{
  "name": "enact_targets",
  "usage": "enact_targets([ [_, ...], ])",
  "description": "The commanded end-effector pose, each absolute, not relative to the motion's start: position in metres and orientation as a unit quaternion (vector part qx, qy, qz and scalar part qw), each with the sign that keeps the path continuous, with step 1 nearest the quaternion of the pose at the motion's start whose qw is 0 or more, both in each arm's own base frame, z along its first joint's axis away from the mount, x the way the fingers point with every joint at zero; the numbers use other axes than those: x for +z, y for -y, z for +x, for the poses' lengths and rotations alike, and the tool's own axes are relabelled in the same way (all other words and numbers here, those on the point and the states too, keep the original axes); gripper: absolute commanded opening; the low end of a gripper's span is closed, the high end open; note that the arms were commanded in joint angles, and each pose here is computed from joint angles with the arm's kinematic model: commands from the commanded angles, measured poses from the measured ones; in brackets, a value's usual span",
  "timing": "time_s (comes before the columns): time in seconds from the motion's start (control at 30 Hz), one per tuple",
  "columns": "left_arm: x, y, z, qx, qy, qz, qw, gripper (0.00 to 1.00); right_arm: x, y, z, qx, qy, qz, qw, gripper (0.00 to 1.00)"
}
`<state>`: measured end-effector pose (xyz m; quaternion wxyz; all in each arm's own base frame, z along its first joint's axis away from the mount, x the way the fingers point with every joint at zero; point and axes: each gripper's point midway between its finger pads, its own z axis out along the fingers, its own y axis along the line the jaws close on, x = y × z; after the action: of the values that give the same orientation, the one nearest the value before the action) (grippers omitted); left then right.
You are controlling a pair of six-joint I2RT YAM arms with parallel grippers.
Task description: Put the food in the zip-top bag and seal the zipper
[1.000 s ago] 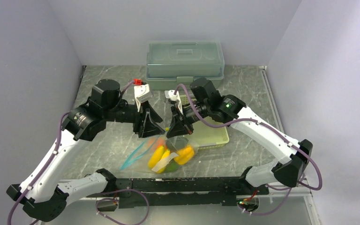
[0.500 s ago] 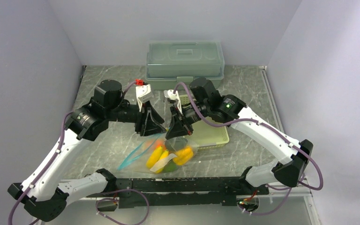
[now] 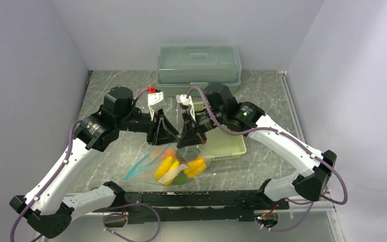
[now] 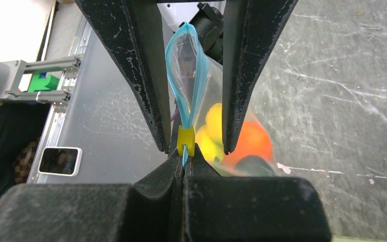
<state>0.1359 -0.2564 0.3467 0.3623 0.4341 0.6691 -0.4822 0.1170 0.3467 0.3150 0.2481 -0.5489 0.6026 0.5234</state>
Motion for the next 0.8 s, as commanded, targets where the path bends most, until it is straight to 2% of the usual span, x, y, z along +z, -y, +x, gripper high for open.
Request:
enact_targets([
  [0.0, 0.357, 0.26, 0.13, -0.502, -0.648, 0.442, 0.364, 0.38, 0.349, -0.352, 0.116, 0.539, -0.565, -0.555, 0.288, 0.0],
  [0.23, 0.355, 0.26, 0.127, -0.508, -0.646, 0.449, 0.352, 0.21, 0.35, -0.352, 0.118, 0.539, -0.566, -0.55, 0.294, 0.0],
  [0.37, 0.354, 0.26, 0.123, -0.514, -0.64, 0.455, 0.345, 0.01, 0.348, -0.353, 0.119, 0.538, -0.569, -0.547, 0.295, 0.0],
  [0.77, 0.356, 0.255, 0.115, -0.513, -0.632, 0.464, 0.35, 0.0, 0.362, -0.346, 0.126, 0.523, -0.571, -0.534, 0.339, 0.0],
])
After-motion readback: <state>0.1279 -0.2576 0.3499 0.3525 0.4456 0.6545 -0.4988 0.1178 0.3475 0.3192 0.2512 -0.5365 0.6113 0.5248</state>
